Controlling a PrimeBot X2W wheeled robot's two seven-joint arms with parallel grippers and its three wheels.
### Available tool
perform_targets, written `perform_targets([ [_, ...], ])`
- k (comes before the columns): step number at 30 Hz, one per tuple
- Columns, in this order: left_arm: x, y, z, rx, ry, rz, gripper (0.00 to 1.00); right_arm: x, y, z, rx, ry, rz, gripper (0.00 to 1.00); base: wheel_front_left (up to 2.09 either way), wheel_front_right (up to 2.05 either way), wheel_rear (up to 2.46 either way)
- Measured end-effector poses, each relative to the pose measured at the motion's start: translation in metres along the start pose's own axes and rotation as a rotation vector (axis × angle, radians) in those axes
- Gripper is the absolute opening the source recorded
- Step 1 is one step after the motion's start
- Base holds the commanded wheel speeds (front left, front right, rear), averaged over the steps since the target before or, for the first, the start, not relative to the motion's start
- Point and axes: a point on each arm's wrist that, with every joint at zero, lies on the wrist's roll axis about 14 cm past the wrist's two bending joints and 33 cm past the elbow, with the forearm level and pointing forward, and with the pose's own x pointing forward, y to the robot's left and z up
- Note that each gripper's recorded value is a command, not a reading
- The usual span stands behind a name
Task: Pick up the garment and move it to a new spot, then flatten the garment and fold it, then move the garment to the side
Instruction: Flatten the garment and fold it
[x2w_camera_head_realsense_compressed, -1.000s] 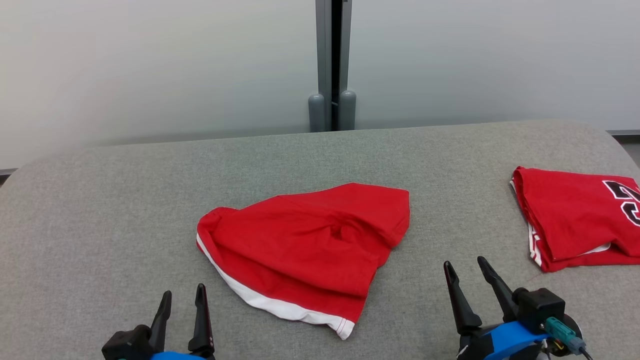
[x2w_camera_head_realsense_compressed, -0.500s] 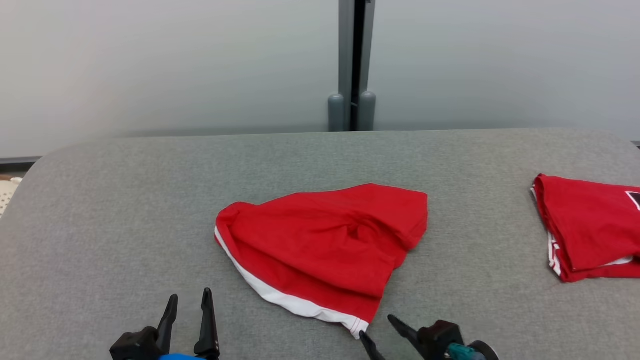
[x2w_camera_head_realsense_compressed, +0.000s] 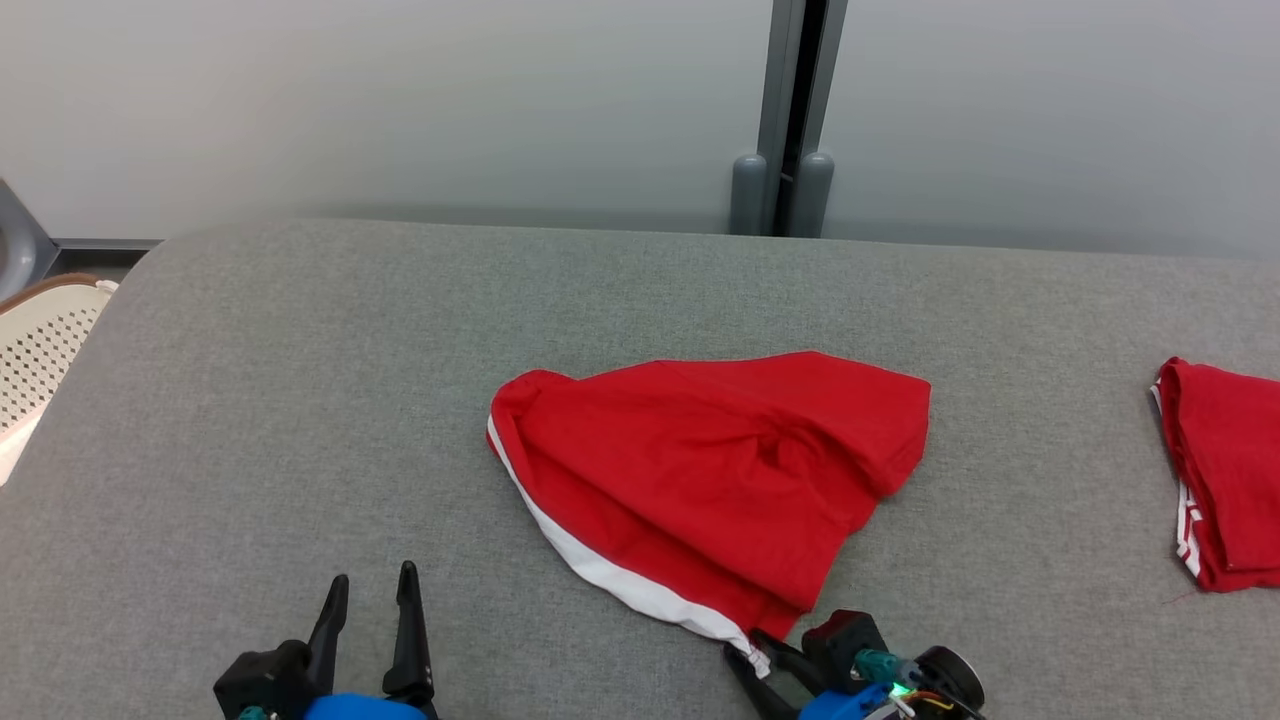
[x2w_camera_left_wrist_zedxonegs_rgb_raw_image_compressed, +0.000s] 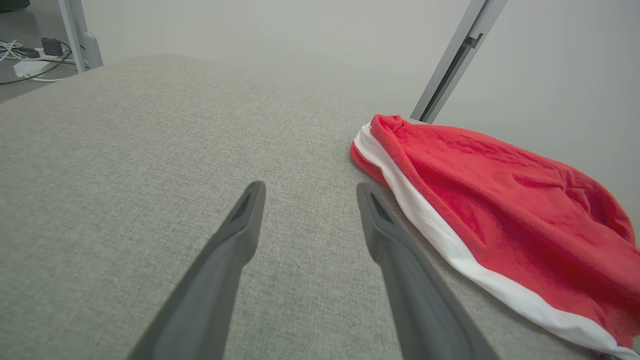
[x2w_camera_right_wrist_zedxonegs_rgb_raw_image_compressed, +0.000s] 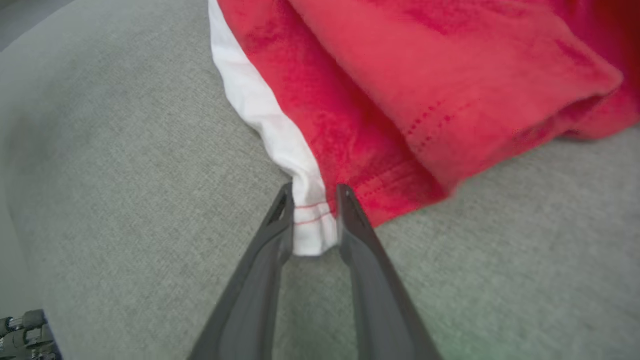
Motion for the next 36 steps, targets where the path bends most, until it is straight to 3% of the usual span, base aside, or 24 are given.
perform_targets([
  [1,0.001,0.000,0.001,-0.001,-0.001,0.001,1.00,0.001,0.000,-0.004,-0.024,0.021,0.004,0.57,0.00,0.00,0.00],
  [2,0.002,0.000,0.001,-0.001,-0.002,0.001,1.00,0.002,-0.001,-0.006,-0.051,0.033,0.007,0.56,0.00,0.00,0.00],
  [5,0.004,0.000,0.001,-0.001,0.000,0.002,1.00,0.004,-0.004,-0.007,-0.102,0.050,0.008,0.30,0.00,0.00,0.00],
  [7,0.006,0.000,0.000,0.001,0.003,0.000,1.00,0.005,-0.010,-0.003,-0.106,0.038,-0.005,0.06,0.00,0.00,0.00],
  [8,0.007,-0.001,0.000,0.002,0.004,-0.001,1.00,0.004,-0.013,0.000,-0.100,0.025,-0.016,0.00,0.00,0.00,0.00],
  [14,0.012,-0.008,0.000,0.005,0.003,-0.026,1.00,0.000,-0.047,0.036,-0.068,-0.119,-0.121,0.00,0.00,0.00,0.00],
  [20,0.016,-0.021,0.004,0.012,-0.008,-0.065,1.00,-0.028,-0.109,0.062,-0.079,-0.216,-0.327,0.00,0.00,0.00,0.00],
  [24,0.018,-0.029,0.005,0.013,-0.008,-0.095,1.00,-0.051,-0.138,0.050,-0.094,-0.183,-0.439,0.00,0.00,0.00,0.00],
  [30,0.022,-0.043,0.000,0.020,0.007,-0.140,1.00,-0.069,-0.156,0.026,-0.046,-0.141,-0.519,0.00,0.00,0.00,0.00],
  [31,0.022,-0.045,-0.001,0.021,0.010,-0.147,1.00,-0.072,-0.160,0.026,-0.034,-0.150,-0.533,0.09,0.00,0.00,0.00],
  [32,0.022,-0.047,-0.001,0.022,0.012,-0.156,1.00,-0.074,-0.162,0.027,-0.021,-0.161,-0.543,0.36,0.00,0.00,0.00],
  [34,0.024,-0.053,0.000,0.022,0.010,-0.174,1.00,-0.075,-0.162,0.027,-0.002,-0.174,-0.546,1.00,0.00,0.00,0.00],
  [36,0.025,-0.057,0.001,0.023,0.006,-0.187,1.00,-0.075,-0.162,0.027,0.014,-0.186,-0.548,1.00,0.00,0.00,0.00],
])
